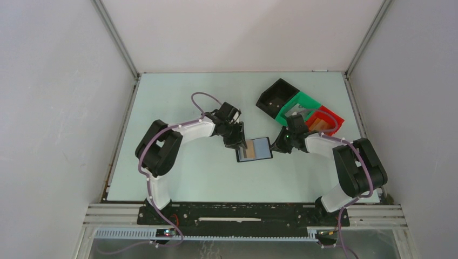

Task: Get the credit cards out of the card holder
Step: Remove the credit card from the card holder.

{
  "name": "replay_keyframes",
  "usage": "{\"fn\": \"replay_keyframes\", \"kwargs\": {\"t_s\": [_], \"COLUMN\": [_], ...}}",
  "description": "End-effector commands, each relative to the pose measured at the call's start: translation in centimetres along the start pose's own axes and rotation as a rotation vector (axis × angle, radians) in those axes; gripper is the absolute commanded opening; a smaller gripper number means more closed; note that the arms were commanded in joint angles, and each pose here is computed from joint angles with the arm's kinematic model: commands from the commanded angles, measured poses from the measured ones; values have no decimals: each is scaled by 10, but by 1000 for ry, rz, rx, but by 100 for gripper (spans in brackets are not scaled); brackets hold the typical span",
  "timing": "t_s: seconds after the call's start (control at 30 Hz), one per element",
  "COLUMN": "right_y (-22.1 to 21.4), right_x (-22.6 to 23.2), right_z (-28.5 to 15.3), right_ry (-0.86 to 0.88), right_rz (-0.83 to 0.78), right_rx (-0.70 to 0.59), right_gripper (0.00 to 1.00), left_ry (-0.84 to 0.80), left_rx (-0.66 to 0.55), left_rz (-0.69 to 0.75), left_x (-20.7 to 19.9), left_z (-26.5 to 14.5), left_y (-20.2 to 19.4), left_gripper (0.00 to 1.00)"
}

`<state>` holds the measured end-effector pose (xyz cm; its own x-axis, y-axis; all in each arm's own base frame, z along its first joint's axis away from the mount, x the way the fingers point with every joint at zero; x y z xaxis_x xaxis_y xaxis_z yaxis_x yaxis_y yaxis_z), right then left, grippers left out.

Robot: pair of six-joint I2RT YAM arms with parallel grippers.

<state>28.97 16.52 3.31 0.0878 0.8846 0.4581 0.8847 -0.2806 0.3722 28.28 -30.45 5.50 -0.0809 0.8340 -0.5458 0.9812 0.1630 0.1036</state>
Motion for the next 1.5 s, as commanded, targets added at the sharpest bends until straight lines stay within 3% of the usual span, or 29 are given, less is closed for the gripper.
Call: {"fn": "replay_keyframes", "kwargs": {"t_s": [0.0, 0.87, 1.47], "right_y": [3, 0, 3], "right_x": [7, 9, 10], "right_z": [5, 6, -3], "right_ry": [10, 11, 7], "right_rz": [-4, -3, -10], "right_rx": [-6, 2, -13], "right_gripper": [20, 19, 19], "left_ry": [-81, -231, -217], "left_rx": [-10, 10, 99], "left_rz": [46, 163, 153], "left_x": [-21, -80, -79], "left_z": [-10, -30, -1], "left_y": [-1, -7, -8], "left_gripper": [45, 43, 43]}}
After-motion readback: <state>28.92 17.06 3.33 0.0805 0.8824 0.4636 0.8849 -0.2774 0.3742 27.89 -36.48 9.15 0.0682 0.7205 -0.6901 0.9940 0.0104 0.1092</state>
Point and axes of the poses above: each gripper's point midway between its finger pads, its own z axis out along the fingers, its own x axis along the line the jaws close on, y = z × x, the point moved 2 cm from there along -z, back along the fingers, and after that the axes turned 12 degrees about -z, right-handed, at the moved point
